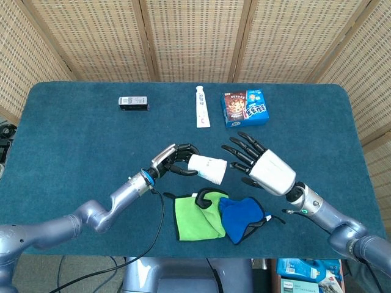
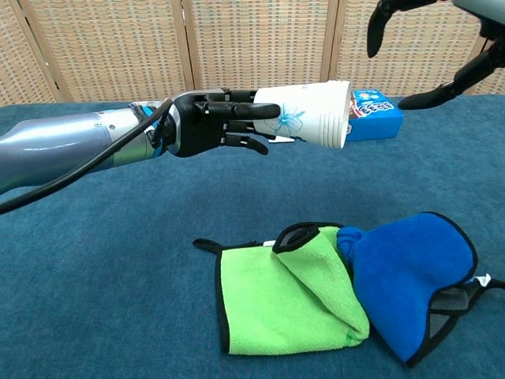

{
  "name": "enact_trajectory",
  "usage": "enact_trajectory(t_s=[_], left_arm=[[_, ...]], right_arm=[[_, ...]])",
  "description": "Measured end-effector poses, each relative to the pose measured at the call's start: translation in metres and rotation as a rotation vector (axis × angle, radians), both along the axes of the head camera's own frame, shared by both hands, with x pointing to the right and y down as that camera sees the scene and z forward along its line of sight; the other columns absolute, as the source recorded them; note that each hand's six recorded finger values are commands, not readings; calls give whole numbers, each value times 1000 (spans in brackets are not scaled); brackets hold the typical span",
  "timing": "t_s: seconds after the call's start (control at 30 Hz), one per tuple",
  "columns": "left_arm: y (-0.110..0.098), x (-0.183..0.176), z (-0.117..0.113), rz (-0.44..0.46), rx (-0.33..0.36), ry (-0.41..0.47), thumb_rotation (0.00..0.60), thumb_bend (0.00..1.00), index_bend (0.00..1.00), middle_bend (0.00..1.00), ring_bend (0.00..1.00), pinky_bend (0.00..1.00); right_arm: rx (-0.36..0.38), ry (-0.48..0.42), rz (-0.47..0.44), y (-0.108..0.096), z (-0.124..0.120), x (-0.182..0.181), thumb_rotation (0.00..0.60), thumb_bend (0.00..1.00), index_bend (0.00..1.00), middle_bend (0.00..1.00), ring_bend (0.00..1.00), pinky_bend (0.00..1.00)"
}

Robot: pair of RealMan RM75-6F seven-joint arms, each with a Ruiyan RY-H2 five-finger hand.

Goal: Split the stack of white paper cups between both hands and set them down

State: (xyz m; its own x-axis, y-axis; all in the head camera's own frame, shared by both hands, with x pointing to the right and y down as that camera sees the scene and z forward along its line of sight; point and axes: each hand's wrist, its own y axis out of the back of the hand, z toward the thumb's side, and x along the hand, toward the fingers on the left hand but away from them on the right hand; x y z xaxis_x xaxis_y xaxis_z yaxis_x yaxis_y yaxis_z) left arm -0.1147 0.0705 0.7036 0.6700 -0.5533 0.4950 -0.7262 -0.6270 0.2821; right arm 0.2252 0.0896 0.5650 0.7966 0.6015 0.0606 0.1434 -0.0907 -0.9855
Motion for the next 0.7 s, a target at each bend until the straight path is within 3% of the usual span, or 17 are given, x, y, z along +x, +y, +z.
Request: enact_trajectory(t_s=[0.37, 0.7], left_arm=[[4, 10, 0, 16, -5, 7, 600, 105, 523, 514, 442, 451], [6, 11, 1, 23, -15, 8, 600, 110, 523, 514, 442, 451]], right_arm=[[13, 11, -79, -2, 11, -38, 600, 352, 491, 246, 111, 101], [33, 23, -98, -5, 15, -52, 600, 500, 496, 259, 118, 110]])
